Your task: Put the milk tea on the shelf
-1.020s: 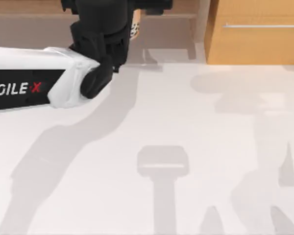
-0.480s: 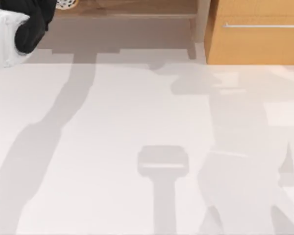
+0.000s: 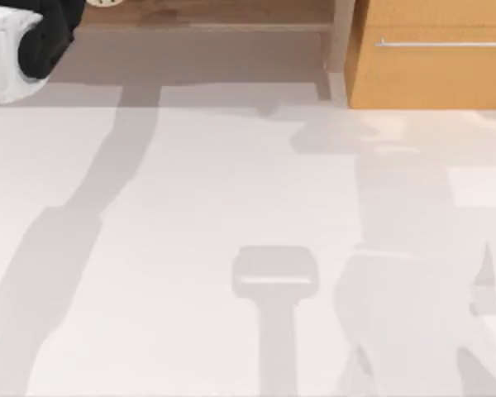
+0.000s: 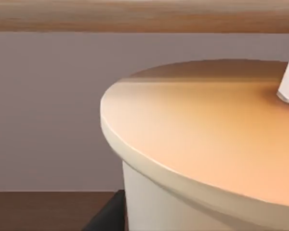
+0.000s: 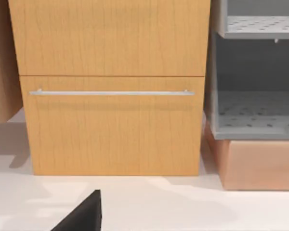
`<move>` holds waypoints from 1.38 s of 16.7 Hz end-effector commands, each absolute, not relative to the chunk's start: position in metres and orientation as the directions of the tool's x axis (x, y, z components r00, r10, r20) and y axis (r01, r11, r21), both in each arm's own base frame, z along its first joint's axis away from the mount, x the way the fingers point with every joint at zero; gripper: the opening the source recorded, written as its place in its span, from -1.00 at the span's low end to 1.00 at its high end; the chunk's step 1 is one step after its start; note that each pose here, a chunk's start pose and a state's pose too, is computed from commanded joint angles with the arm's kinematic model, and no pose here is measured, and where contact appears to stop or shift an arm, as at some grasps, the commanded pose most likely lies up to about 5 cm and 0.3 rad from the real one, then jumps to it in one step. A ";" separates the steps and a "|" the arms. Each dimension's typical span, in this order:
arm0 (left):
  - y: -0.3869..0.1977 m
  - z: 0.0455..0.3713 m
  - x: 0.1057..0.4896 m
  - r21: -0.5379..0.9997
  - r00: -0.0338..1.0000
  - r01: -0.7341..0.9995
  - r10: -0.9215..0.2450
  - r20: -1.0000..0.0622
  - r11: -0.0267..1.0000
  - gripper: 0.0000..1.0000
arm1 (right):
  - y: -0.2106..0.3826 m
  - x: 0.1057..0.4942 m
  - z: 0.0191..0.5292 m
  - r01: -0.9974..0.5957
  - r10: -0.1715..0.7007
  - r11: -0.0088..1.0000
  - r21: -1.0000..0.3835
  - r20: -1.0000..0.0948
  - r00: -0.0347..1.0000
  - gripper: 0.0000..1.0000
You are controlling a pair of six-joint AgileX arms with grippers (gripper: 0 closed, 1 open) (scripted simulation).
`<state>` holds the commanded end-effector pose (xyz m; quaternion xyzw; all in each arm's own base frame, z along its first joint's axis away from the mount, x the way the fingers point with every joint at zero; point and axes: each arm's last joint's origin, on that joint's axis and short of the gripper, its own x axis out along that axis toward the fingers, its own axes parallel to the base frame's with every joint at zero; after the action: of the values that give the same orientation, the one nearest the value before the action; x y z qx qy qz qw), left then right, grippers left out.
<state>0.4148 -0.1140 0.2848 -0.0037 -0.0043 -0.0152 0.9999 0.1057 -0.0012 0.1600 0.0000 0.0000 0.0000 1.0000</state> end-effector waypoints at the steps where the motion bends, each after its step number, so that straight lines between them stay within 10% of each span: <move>1: -0.114 0.283 0.413 -0.008 1.000 0.028 -0.028 0.007 1.000 -1.00 | -0.001 0.106 0.160 0.000 0.000 1.000 0.000 0.000 1.000 1.00; 18: -0.113 0.253 0.455 -0.007 1.000 0.029 -0.029 0.007 1.000 -1.00 | -0.001 0.106 0.160 0.000 0.000 1.000 0.000 0.000 1.000 1.00; 23: -0.113 0.253 0.455 -0.007 1.000 0.029 -0.029 0.007 1.000 -0.25 | -0.001 0.106 0.160 0.000 0.000 1.000 0.000 0.000 1.000 1.00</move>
<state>0.4553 -0.1130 0.2531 -0.0038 -0.0033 -0.0144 0.9999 0.1057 -0.0012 0.1600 0.0000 0.0000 0.0000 1.0000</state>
